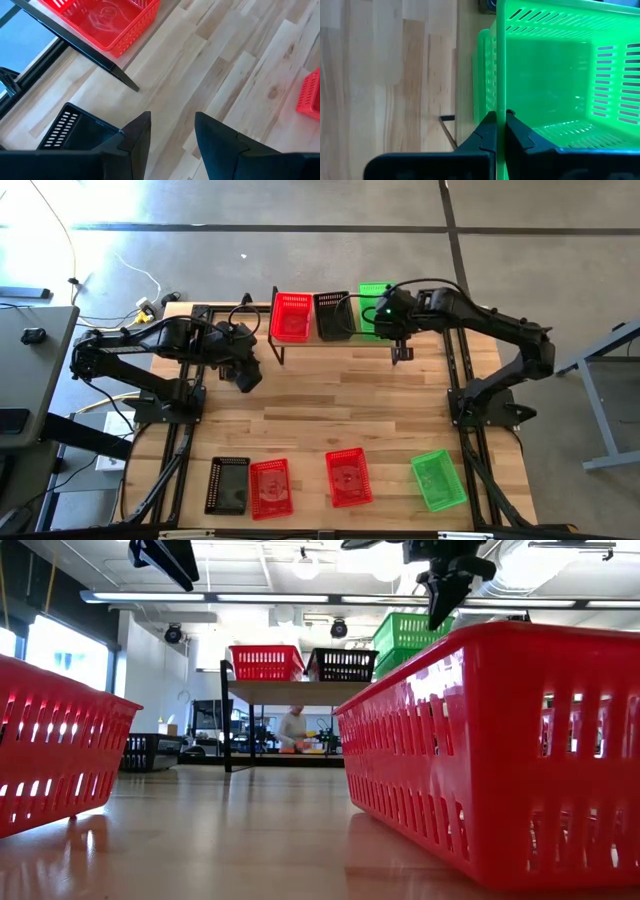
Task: Stack baskets on shelf by color
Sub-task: Stack the top green bin on the green bin on the shelf
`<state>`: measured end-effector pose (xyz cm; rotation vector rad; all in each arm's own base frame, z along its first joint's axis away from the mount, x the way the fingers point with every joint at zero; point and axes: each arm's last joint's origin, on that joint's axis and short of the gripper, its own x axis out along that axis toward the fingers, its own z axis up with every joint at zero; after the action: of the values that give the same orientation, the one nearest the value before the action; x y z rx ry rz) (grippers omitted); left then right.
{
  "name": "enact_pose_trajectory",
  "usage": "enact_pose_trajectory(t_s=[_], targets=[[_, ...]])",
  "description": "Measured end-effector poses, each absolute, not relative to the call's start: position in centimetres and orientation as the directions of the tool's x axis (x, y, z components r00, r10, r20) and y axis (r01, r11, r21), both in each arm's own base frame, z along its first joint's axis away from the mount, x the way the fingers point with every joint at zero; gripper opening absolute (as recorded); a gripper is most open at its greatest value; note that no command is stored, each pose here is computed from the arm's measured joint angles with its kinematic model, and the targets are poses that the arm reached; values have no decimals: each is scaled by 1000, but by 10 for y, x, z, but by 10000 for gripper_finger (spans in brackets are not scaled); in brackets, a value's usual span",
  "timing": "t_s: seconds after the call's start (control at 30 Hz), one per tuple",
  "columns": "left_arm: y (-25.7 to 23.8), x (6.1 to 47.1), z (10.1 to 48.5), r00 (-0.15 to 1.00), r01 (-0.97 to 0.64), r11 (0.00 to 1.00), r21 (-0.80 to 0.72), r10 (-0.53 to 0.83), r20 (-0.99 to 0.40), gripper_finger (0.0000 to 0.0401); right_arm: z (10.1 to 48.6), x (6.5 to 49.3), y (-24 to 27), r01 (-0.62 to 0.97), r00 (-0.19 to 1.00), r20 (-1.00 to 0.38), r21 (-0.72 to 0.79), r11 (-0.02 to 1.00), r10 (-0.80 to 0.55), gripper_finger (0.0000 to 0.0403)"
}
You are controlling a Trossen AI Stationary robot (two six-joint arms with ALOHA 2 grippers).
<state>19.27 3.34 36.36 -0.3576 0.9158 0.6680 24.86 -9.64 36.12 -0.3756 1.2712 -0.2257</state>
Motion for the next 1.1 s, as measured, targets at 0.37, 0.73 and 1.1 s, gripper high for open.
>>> enact_pose_trajectory(t_s=[0.37, 0.73, 1.1], targets=[[33, 193, 364, 430, -652, 758, 6, 376, -821, 142, 358, 251, -100, -30, 258, -883, -412, 911, -391, 0], [33, 193, 363, 438, -639, 769, -15, 348, -829, 142, 355, 254, -101, 11, 250, -888, -396, 918, -386, 6], [32, 193, 363, 439, -622, 783, -5, 344, -830, 142, 355, 254, -101, 68, 253, -885, -386, 920, -390, 78]])
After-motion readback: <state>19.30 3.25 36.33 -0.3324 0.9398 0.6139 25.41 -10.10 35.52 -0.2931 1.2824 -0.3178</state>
